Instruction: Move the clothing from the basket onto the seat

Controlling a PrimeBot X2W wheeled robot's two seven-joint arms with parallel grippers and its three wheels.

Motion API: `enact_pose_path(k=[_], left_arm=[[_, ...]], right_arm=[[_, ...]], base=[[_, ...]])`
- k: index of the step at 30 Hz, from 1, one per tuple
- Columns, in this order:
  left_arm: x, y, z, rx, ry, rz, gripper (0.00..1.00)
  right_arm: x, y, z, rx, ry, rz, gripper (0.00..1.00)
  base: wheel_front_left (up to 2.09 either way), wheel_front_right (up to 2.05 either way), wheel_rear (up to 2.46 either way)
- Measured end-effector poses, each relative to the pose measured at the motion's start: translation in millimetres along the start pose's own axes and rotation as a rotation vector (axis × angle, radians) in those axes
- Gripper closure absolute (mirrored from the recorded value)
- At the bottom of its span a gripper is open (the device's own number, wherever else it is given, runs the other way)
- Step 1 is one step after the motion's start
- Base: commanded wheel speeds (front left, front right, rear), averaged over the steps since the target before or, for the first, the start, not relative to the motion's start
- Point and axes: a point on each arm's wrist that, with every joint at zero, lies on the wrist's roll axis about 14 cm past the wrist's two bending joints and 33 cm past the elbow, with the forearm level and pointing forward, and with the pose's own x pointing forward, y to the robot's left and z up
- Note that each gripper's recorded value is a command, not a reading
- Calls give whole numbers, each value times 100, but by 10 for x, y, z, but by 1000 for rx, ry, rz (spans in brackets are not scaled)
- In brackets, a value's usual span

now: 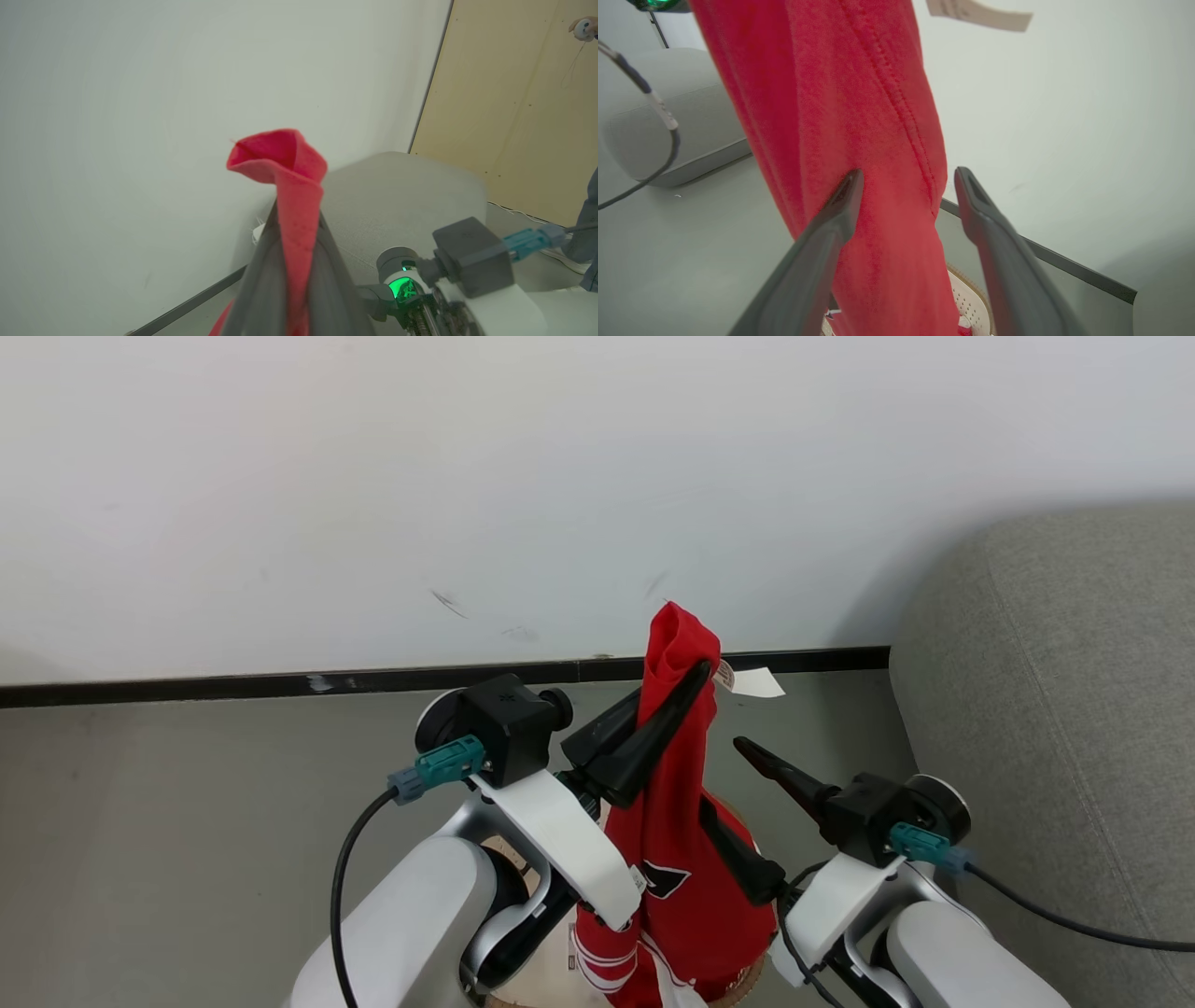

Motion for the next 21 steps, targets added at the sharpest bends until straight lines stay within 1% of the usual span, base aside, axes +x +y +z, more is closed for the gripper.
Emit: enact_pose_path(k=[3, 6, 11, 14, 17, 21], left_arm=[[-1, -62, 4, -2, 5, -17, 100], [-4, -197, 7, -29, 13, -55, 100], [-17, -276, 45, -45, 14, -76, 100], [-22, -289, 35, -55, 24, -80, 100], [-23, -304, 60, -78, 19, -87, 100], [-22, -253, 21, -81, 38, -75, 100]], right_arm=[[39, 104, 28, 4, -7, 31, 0], [66, 225, 57, 13, -15, 62, 0], [75, 342, 60, 30, -15, 92, 0], [79, 453, 27, 32, -4, 128, 0], [98, 483, 21, 35, -3, 142, 0], [109, 579, -22, 29, 9, 184, 0]], base=[[0, 0, 0], [0, 0, 0], [0, 0, 0], [0, 0, 0], [0, 0, 0], [0, 0, 0]])
